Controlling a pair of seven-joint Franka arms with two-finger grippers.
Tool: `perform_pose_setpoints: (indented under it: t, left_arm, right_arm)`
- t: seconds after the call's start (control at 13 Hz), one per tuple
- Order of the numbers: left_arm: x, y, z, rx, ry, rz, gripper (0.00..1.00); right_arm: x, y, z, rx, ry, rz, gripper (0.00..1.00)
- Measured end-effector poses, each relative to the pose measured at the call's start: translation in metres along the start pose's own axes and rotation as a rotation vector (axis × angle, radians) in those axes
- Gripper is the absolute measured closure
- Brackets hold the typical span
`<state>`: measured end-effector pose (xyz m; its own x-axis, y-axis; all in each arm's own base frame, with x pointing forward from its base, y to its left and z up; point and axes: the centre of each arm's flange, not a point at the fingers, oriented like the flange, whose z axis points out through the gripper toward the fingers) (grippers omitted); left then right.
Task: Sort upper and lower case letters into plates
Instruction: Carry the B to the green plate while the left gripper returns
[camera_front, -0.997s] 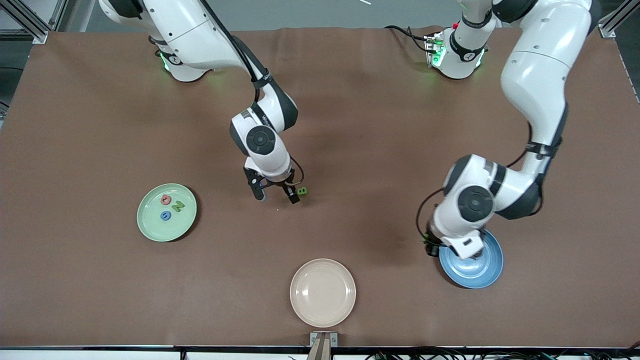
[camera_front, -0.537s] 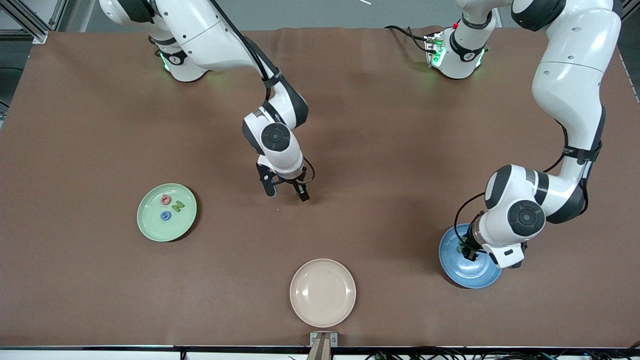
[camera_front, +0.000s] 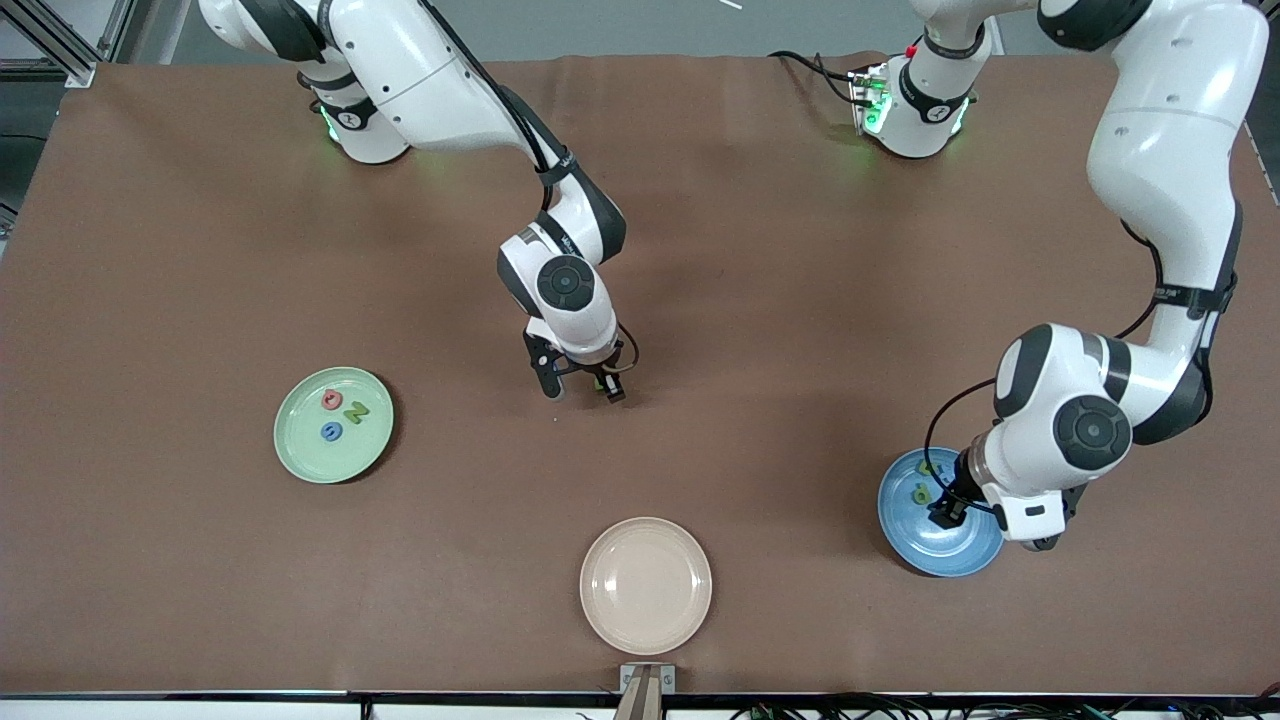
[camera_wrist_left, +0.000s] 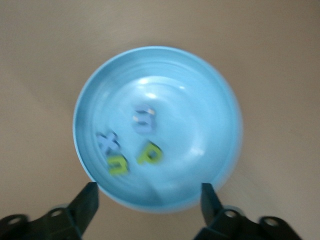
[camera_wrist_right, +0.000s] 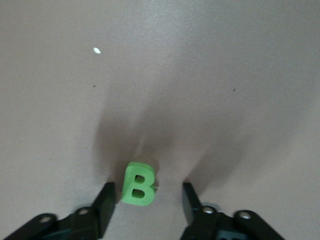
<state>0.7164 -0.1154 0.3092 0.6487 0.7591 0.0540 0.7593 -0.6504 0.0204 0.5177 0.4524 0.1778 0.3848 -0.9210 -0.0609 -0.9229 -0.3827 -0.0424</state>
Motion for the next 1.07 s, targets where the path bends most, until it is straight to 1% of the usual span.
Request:
perform_pose_setpoints:
  t: [0.08,0.15,0.23,0.38,0.46,0.54,0.61,0.69,0.77,0.84,0.92,1.07]
  left_arm:
    - [-0.005,0.002,-0.033,-0.004,0.024,0.057,0.0]
    - [-0.008,-0.001,-0.065,0.005,0.048,0.114,0.0]
    - [-0.01,-0.007,-0.095,0.02,0.071,0.172,0.0]
    - [-0.018,-0.019,-0.149,0.056,0.105,0.31,0.0]
    - [-0.026,-0.023,-0.173,0.067,0.119,0.381,0.0]
    - [-0.035,-0.027,-0.193,0.079,0.128,0.438,0.0]
    - [-0.042,-0.032,-0.21,0.095,0.13,0.49,0.0]
    - [-0.048,-0.038,-0.225,0.107,0.132,0.55,0.0]
    - [-0.051,-0.044,-0.24,0.118,0.138,0.615,0.0]
    - [-0.052,-0.052,-0.255,0.131,0.137,0.672,0.0]
    - [-0.05,-0.064,-0.27,0.132,0.12,0.71,0.0]
    - [-0.044,-0.094,-0.299,0.108,0.053,0.735,0.0]
  right_arm:
    - [0.0,-0.001,-0.002,0.003,0.006,-0.008,0.57]
    - [-0.001,-0.002,-0.003,0.006,0.013,-0.017,0.69]
    - [0.0,-0.003,-0.004,0.011,0.025,-0.029,0.72]
    - [0.008,-0.005,-0.004,0.016,0.045,-0.04,0.72]
    - [0.02,-0.009,-0.005,0.017,0.056,-0.049,0.72]
    - [0.038,-0.013,-0.006,0.005,0.064,-0.07,0.72]
    - [0.059,-0.016,-0.008,-0.027,0.073,-0.099,0.72]
    - [0.083,-0.018,-0.012,-0.063,0.079,-0.133,0.72]
    - [0.108,-0.021,-0.022,-0.084,0.079,-0.171,0.72]
    - [0.136,-0.023,-0.036,-0.091,0.077,-0.215,0.72]
    - [0.168,-0.021,-0.053,-0.094,0.072,-0.263,0.72]
    - [0.242,-0.007,-0.087,-0.093,0.062,-0.361,0.72]
